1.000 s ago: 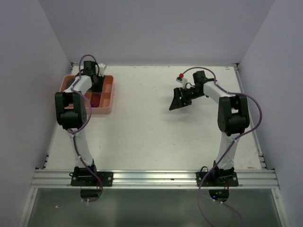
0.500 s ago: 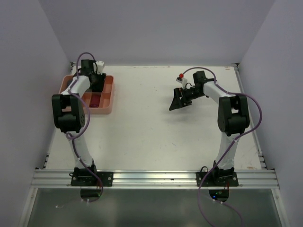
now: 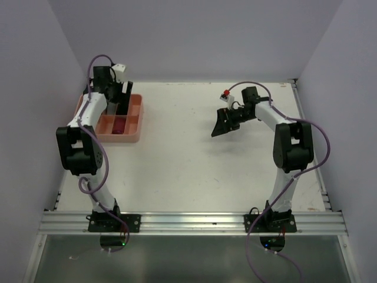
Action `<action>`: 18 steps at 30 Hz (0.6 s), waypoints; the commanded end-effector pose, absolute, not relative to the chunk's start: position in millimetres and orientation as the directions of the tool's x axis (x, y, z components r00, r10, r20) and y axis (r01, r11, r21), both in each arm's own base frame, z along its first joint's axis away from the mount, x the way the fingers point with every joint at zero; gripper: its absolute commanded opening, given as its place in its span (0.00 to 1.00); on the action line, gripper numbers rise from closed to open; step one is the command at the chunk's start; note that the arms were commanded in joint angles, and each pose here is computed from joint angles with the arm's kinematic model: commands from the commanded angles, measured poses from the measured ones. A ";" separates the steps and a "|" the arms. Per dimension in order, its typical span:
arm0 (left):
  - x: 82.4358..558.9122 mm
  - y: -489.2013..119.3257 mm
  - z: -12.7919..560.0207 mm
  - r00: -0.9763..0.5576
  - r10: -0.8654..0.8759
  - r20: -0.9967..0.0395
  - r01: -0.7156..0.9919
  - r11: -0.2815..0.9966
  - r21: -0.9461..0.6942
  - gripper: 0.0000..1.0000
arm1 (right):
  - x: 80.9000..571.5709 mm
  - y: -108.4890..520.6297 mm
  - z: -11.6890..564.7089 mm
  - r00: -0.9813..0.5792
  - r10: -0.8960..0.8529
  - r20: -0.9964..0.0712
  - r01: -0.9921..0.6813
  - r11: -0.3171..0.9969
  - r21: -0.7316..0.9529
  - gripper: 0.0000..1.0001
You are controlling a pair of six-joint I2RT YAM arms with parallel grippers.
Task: Roll the underwear
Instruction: Place the rolled underwear into the container
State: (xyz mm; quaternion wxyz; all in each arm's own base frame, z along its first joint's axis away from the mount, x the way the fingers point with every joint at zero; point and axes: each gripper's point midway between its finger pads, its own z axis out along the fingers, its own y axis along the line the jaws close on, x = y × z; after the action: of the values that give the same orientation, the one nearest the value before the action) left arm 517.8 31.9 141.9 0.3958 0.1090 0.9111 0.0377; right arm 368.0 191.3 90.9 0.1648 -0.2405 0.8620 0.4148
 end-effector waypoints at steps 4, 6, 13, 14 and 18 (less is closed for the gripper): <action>507.4 -2.3 240.8 -0.461 0.254 -0.851 0.270 0.953 0.138 1.00 | 379.4 177.2 137.8 -0.737 -0.286 -0.613 -0.643 0.577 0.504 0.99; 497.4 -20.2 258.8 -0.413 0.277 -0.867 0.328 0.934 0.142 1.00 | 381.8 171.4 152.1 -0.710 -0.286 -0.643 -0.658 0.593 0.464 0.99; 445.7 -113.4 239.9 -0.403 0.308 -0.862 0.555 0.831 0.038 1.00 | 372.5 136.1 167.8 -0.663 -0.320 -0.676 -0.636 0.717 0.284 0.99; 434.4 -117.7 216.6 -0.441 0.310 -0.842 0.571 0.821 0.003 1.00 | 370.7 125.6 162.7 -0.668 -0.333 -0.665 -0.612 0.754 0.238 0.99; 399.5 -125.6 187.6 -0.462 0.313 -0.830 0.591 0.806 -0.024 1.00 | 344.4 93.4 146.5 -0.675 -0.351 -0.649 -0.564 0.812 0.148 0.99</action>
State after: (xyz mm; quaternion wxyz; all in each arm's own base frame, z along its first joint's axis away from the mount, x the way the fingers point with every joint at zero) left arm 424.6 -120.3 207.4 0.4576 0.2735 0.8368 -0.1249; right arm 356.0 126.4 160.4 0.3100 -0.2644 0.8802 0.2435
